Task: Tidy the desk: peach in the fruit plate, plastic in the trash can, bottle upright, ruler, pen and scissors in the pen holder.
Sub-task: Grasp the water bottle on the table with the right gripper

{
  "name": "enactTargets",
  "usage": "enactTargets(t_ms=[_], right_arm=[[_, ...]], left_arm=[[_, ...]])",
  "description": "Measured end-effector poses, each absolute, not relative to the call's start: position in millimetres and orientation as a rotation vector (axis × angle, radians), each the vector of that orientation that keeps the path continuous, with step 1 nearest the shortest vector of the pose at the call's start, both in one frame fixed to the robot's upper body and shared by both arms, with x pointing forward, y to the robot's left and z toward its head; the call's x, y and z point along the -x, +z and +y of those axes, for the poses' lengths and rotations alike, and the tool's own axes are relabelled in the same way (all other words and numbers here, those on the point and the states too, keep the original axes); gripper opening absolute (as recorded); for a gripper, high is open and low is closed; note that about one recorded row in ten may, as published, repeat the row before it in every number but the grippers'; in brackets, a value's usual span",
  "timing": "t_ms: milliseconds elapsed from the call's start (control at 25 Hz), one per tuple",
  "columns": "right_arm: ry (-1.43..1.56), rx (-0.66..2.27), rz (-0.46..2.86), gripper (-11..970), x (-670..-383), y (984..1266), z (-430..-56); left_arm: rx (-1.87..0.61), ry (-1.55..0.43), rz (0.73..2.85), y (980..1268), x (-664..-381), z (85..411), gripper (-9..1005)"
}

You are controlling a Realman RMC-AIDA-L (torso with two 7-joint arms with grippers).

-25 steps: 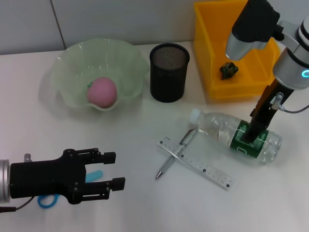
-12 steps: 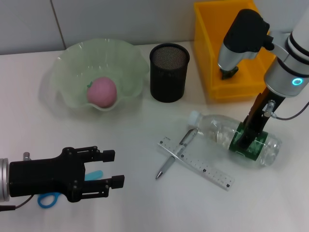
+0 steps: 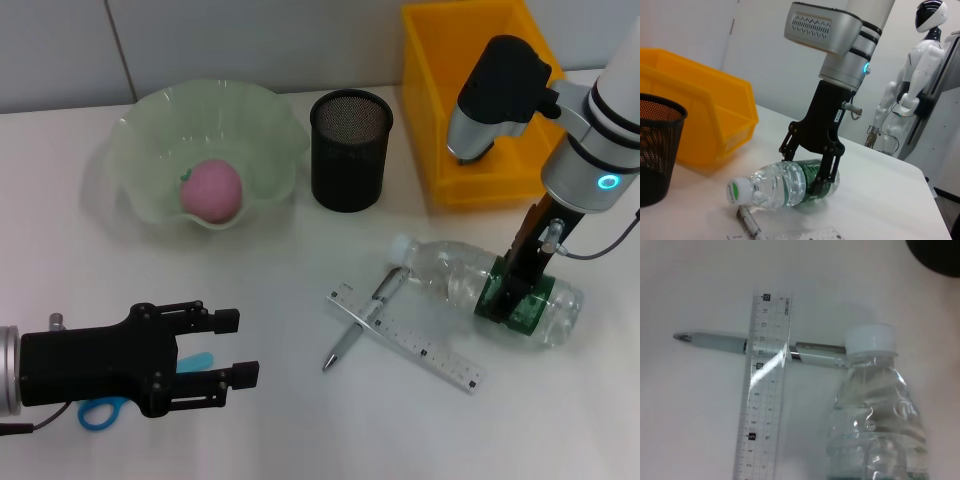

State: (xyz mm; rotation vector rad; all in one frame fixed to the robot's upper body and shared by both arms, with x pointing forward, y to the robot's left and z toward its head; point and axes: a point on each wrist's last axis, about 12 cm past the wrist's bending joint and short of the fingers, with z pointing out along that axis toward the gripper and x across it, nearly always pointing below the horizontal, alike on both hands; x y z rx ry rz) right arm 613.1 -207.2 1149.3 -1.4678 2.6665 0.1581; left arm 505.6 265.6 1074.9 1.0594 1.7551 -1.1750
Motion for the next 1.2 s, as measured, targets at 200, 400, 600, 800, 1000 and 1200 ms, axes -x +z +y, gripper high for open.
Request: enactTargets(t_ms=[200,400,600,800,1000,1200], right_arm=[[0.163,1.47,2.672,783,-613,1144,-208],[0.164,1.469,2.674,783,-613,1142,-208],[0.165,1.469,2.674,782,-613,1141,-208],[0.17,1.47,2.68,782,-612,1138,-207],[0.168,1.478,2.681,783,-612,1137,-207],[0.165,1.483,2.685,783,-611,1136,-207]], left_arm=[[-1.06,-1.175,1.755,1075,-506,265,718],[-1.061,-1.178,1.754,1075,-505,265,718],[-1.062,-1.176,1.753,1075,-506,265,718],[-1.062,-1.175,1.753,1075,-506,265,718],[-1.062,-1.174,1.752,1075,-506,265,717],[-1.062,-1.174,1.752,1075,-506,265,717]])
